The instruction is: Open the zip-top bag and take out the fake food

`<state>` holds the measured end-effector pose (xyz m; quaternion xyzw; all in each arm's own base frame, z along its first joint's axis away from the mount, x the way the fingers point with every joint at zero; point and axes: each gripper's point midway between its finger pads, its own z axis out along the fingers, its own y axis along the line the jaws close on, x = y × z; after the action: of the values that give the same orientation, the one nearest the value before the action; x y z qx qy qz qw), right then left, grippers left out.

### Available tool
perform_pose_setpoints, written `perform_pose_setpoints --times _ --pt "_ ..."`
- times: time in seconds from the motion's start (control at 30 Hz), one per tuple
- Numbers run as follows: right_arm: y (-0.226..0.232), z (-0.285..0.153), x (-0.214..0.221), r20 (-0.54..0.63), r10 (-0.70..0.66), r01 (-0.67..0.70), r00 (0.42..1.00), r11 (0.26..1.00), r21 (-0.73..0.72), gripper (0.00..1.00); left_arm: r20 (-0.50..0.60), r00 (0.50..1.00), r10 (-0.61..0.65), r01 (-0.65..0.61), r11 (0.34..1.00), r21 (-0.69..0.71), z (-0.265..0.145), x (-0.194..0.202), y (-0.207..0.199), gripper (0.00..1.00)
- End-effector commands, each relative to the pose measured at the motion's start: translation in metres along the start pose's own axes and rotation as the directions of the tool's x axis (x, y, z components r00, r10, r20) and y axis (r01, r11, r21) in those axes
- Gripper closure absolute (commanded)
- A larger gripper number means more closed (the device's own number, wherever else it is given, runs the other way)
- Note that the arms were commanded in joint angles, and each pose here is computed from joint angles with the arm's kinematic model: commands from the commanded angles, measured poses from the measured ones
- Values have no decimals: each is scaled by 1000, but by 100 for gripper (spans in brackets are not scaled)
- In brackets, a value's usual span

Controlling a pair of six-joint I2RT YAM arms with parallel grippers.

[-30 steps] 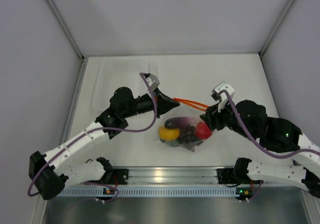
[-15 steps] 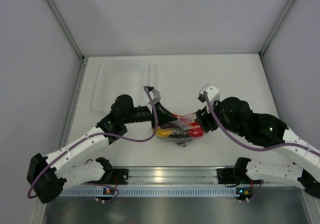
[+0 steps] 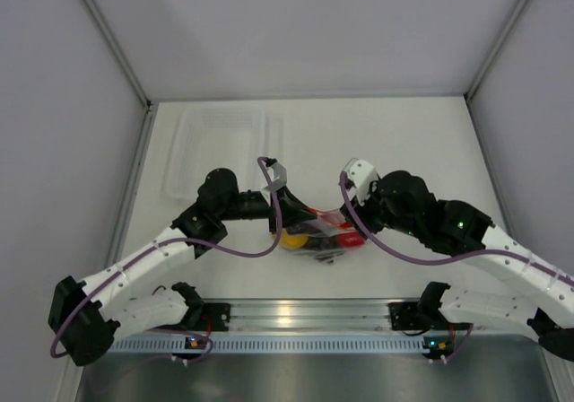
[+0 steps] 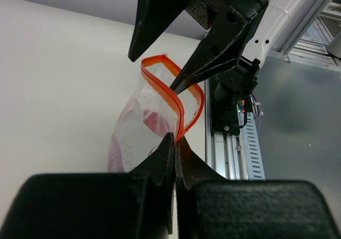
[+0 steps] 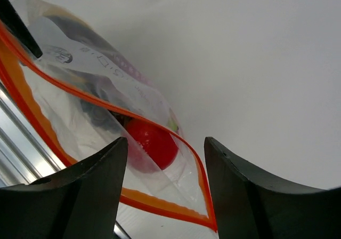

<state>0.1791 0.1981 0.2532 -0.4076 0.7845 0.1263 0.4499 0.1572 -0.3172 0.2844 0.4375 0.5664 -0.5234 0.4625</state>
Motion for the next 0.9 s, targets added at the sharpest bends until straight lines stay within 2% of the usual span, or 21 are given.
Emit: perform_pose_setpoints --times 0.0,0.17,0.37,0.57,0.6,0.73,0.87 --pt "-14 11 -26 91 -47 41 995 997 59 39 31 998 63 -65 996 64 -2 -12 -12 100" --pt "-18 10 -44 171 -63 52 983 996 68 38 29 998 63 -64 996 67 -3 -11 -12 100" --pt "-29 15 -41 162 -165 149 973 983 108 38 24 997 67 -69 994 82 -4 -12 -14 100" --pt "-20 33 -24 136 -155 161 979 986 -35 39 28 996 84 -86 992 97 -4 -21 -16 100" --pt "-10 33 -27 164 -145 165 976 980 -113 40 33 995 91 -94 991 94 -4 -25 -16 100" --pt "-10 38 -36 215 -119 157 969 973 -170 58 29 995 92 -95 990 101 -2 -29 -14 100" --pt "-4 38 -44 256 -116 170 960 964 -202 67 13 997 78 -79 991 111 3 -31 -10 100"
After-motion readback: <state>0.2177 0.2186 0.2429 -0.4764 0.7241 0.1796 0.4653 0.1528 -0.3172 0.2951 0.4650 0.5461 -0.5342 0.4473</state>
